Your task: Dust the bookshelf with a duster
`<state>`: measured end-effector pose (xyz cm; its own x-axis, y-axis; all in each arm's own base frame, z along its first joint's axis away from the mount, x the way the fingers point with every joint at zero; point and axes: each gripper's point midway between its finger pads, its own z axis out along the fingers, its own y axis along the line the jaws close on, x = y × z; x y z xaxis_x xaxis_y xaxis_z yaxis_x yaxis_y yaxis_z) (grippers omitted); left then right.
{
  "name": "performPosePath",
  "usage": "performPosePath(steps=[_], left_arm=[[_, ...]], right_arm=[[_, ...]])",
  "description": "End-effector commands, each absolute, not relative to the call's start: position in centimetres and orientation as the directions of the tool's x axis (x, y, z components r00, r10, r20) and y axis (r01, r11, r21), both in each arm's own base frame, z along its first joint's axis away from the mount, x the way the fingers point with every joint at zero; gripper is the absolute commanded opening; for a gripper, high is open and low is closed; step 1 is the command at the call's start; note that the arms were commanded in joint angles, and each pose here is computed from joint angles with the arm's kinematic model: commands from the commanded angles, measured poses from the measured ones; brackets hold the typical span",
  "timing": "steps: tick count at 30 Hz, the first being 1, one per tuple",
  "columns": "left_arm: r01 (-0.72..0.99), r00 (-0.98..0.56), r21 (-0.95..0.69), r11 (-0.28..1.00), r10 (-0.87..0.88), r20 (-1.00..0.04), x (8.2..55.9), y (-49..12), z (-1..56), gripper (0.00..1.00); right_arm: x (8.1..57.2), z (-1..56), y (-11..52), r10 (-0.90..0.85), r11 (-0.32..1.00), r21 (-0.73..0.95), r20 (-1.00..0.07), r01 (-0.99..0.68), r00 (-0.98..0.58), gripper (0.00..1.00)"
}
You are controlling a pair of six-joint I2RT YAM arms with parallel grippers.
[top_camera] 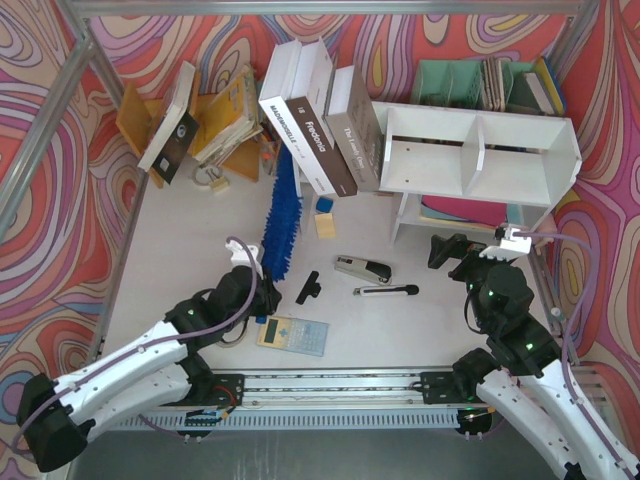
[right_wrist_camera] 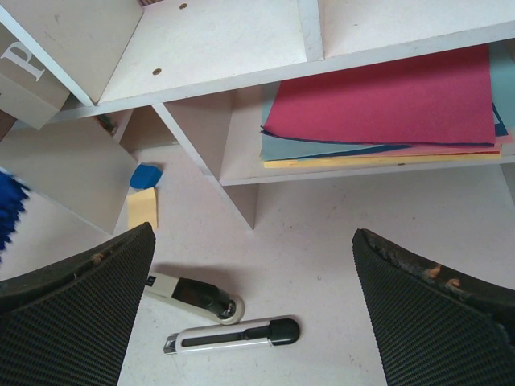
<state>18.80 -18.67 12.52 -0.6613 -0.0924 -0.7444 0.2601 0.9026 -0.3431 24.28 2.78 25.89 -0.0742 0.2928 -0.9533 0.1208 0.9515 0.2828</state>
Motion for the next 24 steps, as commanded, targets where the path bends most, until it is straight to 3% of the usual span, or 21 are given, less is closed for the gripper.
performPosePath(steps=[1,9,20,24], left_arm=[[0.269,-0.704,-0.321,0.908,-0.042,-0.709,17.8,-18.4,9.0,0.00],[0.232,-0.735,-0.306,0.924,-0.040,-0.677,17.4,-17.9,6.9,0.00],[0.291,-0.619,-0.400,0.869,-0.149,-0.771,18.8,-19.0,15.7,0.00],[0.297,-0.624,-0.404,0.865,-0.144,-0.768,18.6,-19.1,16.0,0.00]], right_arm=[[24.3,26.0,2.6,0.302,0.947,0.292,-0.952,0.132,-0.058,0.99],[24.3,26.1,2.5,0.303,0.947,0.294,-0.951,0.133,-0.056,0.99],[24.3,26.1,2.6,0.303,0.947,0.294,-0.951,0.129,-0.056,0.99],[24.3,26.0,2.6,0.303,0.947,0.294,-0.951,0.131,-0.057,0.99]])
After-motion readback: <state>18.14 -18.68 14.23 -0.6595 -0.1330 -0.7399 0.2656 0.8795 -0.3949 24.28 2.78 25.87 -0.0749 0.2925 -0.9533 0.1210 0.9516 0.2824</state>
